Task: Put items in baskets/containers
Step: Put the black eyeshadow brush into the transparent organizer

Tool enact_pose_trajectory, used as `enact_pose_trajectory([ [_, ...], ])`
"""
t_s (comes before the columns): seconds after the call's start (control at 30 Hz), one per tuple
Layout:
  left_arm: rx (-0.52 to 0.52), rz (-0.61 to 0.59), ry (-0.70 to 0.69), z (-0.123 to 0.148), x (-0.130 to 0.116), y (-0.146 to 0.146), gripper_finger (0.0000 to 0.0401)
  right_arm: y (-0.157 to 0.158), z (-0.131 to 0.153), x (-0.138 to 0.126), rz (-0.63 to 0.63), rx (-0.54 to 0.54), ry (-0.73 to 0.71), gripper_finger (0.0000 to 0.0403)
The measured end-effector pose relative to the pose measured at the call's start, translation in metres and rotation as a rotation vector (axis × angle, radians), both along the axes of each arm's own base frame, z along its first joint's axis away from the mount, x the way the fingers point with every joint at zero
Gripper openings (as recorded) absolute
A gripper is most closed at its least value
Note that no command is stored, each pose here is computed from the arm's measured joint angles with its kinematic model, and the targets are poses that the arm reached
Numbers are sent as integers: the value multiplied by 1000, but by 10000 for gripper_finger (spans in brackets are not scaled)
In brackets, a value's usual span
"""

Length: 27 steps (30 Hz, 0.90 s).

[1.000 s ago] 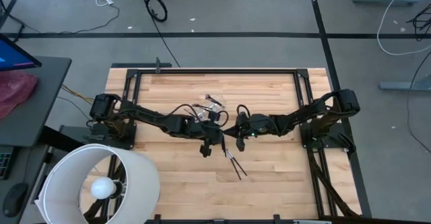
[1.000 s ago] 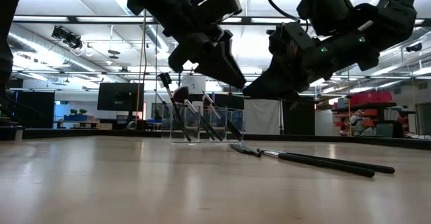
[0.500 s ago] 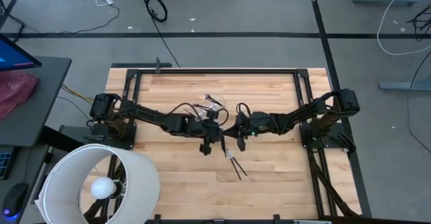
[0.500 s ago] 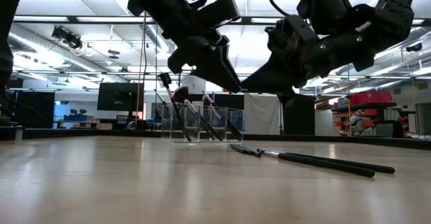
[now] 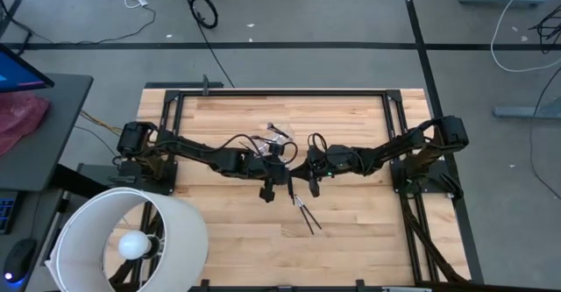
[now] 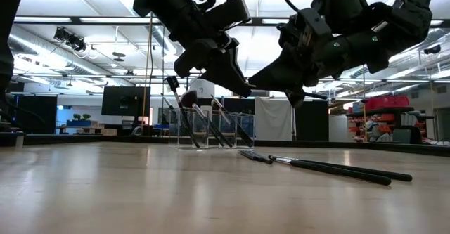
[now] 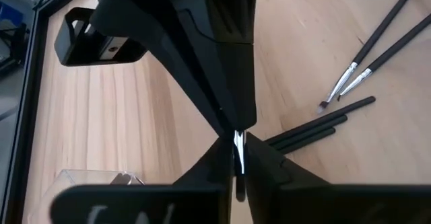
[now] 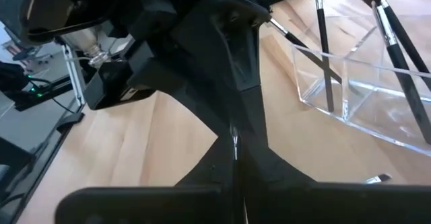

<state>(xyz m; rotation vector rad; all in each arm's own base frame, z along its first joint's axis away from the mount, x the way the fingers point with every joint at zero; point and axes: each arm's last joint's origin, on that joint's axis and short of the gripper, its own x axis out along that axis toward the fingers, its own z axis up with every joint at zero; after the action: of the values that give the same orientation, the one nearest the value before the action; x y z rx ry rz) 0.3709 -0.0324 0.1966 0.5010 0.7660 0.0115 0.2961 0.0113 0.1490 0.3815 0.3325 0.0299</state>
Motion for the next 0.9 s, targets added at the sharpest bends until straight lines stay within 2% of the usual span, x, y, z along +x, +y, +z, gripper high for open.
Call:
enact_pose_trajectory([
  [0.13, 0, 0, 0, 0, 0, 0, 21, 0, 0, 0, 0, 1, 2, 9],
  [0.33, 0, 0, -1, 0, 0, 0, 32, 0, 0, 0, -1, 0, 3, 9],
  [0.5, 0, 0, 0, 0, 0, 0, 10, -1, 0, 0, 1, -27, 3, 16],
  [0.9, 5, 54, 6, -1, -1, 1, 7, -16, -1, 0, -58, -56, 8, 118],
])
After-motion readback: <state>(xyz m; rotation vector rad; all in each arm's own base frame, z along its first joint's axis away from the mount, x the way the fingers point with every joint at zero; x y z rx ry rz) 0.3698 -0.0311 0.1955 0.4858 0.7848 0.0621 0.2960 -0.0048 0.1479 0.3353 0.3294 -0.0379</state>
